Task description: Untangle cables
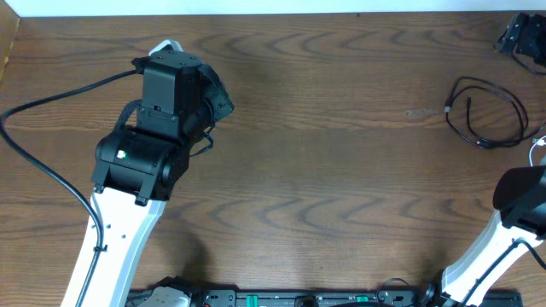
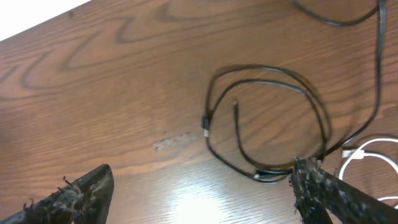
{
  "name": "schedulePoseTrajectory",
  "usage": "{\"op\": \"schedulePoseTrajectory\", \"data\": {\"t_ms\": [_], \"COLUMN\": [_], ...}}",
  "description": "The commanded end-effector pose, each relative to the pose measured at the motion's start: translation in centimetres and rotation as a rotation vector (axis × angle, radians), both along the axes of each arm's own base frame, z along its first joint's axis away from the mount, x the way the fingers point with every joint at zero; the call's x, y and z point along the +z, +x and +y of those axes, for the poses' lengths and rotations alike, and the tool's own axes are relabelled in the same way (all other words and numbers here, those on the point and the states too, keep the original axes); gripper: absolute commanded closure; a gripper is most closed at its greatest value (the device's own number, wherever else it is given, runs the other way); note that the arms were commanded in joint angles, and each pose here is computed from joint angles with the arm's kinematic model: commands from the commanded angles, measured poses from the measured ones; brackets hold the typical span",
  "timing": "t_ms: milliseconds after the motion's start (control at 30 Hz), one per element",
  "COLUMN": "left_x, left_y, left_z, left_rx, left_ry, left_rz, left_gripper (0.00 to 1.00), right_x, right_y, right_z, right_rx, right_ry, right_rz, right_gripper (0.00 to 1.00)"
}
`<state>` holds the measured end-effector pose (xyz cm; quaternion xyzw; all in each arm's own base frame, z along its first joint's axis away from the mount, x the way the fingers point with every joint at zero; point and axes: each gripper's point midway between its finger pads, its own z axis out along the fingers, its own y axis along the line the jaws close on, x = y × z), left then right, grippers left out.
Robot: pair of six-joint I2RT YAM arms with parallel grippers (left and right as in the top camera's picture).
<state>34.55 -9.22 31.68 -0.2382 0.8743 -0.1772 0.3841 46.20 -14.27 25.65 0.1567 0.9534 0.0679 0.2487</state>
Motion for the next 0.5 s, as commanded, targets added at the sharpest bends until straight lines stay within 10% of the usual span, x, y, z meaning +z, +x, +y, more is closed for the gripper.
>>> {"op": "schedulePoseTrajectory", "data": {"t_ms": [0, 233, 467], "left_x": [-0.3, -1.5, -2.5], "left_y": [0.1, -0.6, -1.5], "left_z": [0.5, 0.7, 1.0], "left_rx": [0.006, 0.006, 0.005], "left_ry": [0.032, 0.049, 0.067], "left_rz": [0.006, 0.060, 0.113], "left_gripper": [0.59, 0.20, 0.02], "right_x": [4.7, 9.3, 11.4], "right_y": [-1.2, -4.3, -8.0], "right_z": [2.3, 6.9, 12.3], "right_rx": [0.042, 0.169, 0.341], "right_ry": [0.046, 0.085, 0.048], "right_rz": [-0.108, -0.187, -0.184], "right_gripper": [0.11, 0.10, 0.06]}}
